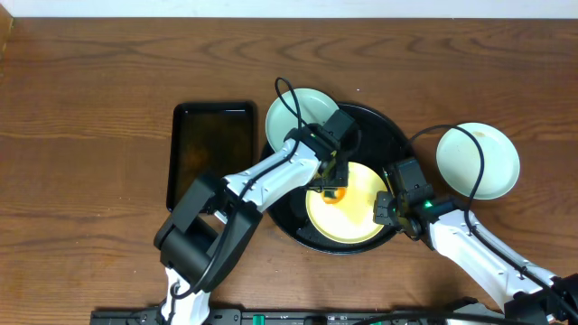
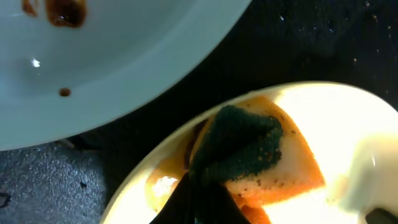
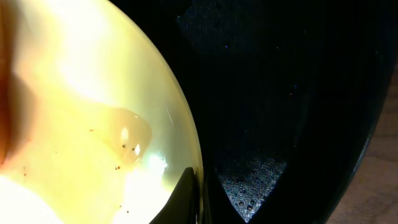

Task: Clean dirty plates on tray and stack at the side
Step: 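Scrub the yellow plate with the sponge in the left gripper, then return the sponge to the black tray with the left gripper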

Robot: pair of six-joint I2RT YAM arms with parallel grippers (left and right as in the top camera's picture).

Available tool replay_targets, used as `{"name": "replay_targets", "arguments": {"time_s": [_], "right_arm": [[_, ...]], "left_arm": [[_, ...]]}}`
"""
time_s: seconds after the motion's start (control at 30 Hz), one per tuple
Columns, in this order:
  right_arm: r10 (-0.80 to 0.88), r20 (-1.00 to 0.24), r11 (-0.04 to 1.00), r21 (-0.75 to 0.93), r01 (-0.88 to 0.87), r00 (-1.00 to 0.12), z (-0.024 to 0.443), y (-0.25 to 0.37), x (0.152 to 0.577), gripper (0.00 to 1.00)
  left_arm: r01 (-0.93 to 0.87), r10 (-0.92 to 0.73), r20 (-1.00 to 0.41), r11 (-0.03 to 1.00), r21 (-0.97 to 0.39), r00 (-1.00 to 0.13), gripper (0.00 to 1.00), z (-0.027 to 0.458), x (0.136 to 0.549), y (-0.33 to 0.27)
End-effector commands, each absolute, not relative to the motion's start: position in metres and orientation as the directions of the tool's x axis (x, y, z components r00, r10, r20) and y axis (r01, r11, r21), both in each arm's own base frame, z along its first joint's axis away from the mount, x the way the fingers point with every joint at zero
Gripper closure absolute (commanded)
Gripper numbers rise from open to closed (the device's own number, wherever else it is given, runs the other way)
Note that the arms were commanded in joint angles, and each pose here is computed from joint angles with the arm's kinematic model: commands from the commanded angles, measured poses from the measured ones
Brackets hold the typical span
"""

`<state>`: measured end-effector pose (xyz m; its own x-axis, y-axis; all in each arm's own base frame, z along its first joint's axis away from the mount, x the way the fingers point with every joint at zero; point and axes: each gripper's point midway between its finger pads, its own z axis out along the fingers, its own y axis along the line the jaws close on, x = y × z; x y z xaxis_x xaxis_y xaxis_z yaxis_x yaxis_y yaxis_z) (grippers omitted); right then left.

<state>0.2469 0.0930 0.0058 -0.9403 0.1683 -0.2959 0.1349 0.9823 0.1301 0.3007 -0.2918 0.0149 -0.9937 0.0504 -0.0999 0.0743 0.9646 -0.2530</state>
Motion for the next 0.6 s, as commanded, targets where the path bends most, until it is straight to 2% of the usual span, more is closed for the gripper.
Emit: {"name": "replay_targets", "arguments": {"time_s": [0.0, 0.13, 0.3, 0.43, 0.57], "right_arm": [[0.148, -0.288, 0.988, 0.077, 0.131, -0.946, 0.001, 0.083, 0.241, 0.99], [0.149, -0.293, 0.988, 0.081, 0.131, -0.944, 0.002, 0.084, 0.242, 0.98], [0.15, -0.296, 0.988, 0.083, 0.131, -0.943, 0.002, 0.084, 0.243, 0.96], [0.15, -0.295, 0.988, 0.083, 0.131, -0.944, 0.002, 0.084, 0.243, 0.95], [0.15, -0.294, 0.988, 0.082, 0.131, -0.944, 0.002, 0.084, 0.242, 0.94]], "left_arm": [[0.136, 0.101, -0.141, 0.954, -0.268, -0.985, 0.92, 0.042, 0.299, -0.282], [0.212, 0.148, -0.226, 0.934, -0.289, -0.963, 0.92, 0.086, 0.296, -0.28], [0.193, 0.121, -0.311, 0.958, -0.211, -0.943, 0.92, 0.117, 0.303, -0.251], [0.136, 0.084, -0.331, 0.981, -0.138, -0.94, 0.92, 0.122, 0.312, -0.223], [0.07, 0.028, -0.319, 0.99, -0.123, -0.947, 0.93, 0.12, 0.323, -0.198]]}}
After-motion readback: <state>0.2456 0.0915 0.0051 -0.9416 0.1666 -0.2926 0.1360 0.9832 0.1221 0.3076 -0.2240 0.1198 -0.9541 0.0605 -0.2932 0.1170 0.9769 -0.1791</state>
